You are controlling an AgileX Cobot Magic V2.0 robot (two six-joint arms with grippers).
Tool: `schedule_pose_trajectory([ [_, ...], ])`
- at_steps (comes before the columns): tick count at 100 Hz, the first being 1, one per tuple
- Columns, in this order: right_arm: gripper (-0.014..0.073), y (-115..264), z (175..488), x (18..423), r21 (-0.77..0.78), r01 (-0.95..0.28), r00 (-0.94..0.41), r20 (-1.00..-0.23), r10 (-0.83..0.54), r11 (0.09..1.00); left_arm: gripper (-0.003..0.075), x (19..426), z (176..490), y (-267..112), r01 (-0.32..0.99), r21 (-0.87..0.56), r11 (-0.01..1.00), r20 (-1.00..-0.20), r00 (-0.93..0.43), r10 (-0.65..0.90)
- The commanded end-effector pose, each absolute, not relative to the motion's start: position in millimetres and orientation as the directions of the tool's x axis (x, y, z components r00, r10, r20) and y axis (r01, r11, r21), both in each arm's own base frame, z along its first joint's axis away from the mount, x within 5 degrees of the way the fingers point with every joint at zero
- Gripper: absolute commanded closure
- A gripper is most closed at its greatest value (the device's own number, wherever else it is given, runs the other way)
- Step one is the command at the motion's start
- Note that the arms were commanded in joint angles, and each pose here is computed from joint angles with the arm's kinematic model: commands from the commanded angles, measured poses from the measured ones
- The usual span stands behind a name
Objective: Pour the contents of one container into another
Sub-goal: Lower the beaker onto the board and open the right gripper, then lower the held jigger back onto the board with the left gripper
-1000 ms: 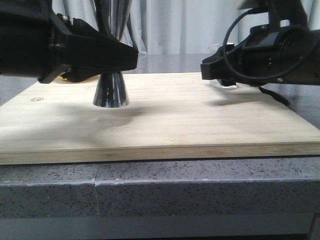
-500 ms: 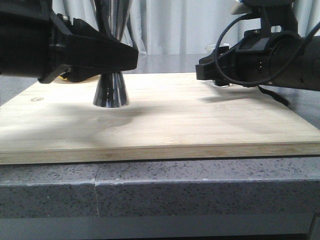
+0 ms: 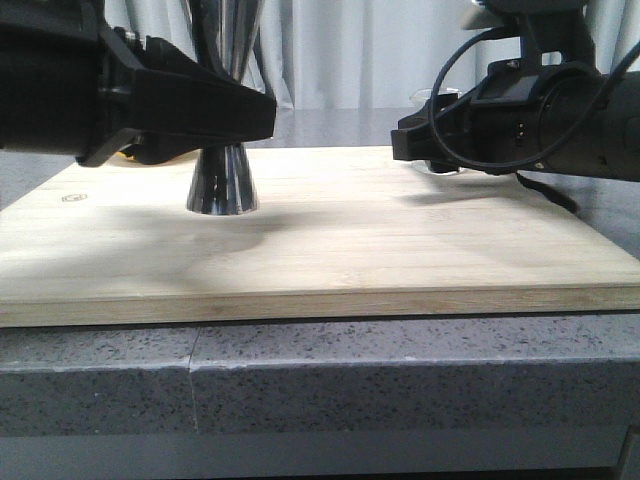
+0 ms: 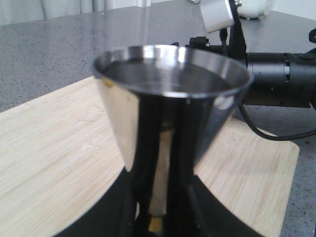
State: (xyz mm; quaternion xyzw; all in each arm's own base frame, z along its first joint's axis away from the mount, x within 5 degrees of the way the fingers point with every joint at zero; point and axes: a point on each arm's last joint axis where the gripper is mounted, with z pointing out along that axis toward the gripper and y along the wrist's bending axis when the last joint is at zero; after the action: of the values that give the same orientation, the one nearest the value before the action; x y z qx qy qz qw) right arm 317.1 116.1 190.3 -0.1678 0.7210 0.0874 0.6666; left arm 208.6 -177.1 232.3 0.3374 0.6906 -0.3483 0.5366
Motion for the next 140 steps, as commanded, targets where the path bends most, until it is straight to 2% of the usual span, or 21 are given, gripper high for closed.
schedule_pose_trajectory([
  [1,0.0296,114,212,320,-0.100,-0.342,0.042,-0.995,-0.091,0.934,0.0739,209,257,-179,0.852,-0.127,0.508,-0.991,-0.134,-0.024],
  [23,0.0101,114,212,320,-0.100,-0.342,0.045,-0.995,-0.090,0.934,0.0739,209,257,-179,0.852,-0.127,0.508,-0.991,-0.134,-0.024],
  [56,-0.0005,114,216,319,-0.100,-0.341,0.055,-0.995,-0.086,0.935,0.0739,209,257,-179,0.852,-0.127,0.508,-0.991,-0.134,-0.024],
  [89,-0.0015,109,251,305,-0.102,-0.337,0.088,-0.993,-0.076,0.936,0.0739,209,258,-179,0.850,-0.130,0.510,-0.990,-0.135,-0.027],
  [140,-0.0014,88,351,246,-0.107,-0.311,0.359,-0.933,0.012,0.944,0.0739,230,265,-158,0.797,-0.123,0.591,-0.992,-0.110,-0.057],
])
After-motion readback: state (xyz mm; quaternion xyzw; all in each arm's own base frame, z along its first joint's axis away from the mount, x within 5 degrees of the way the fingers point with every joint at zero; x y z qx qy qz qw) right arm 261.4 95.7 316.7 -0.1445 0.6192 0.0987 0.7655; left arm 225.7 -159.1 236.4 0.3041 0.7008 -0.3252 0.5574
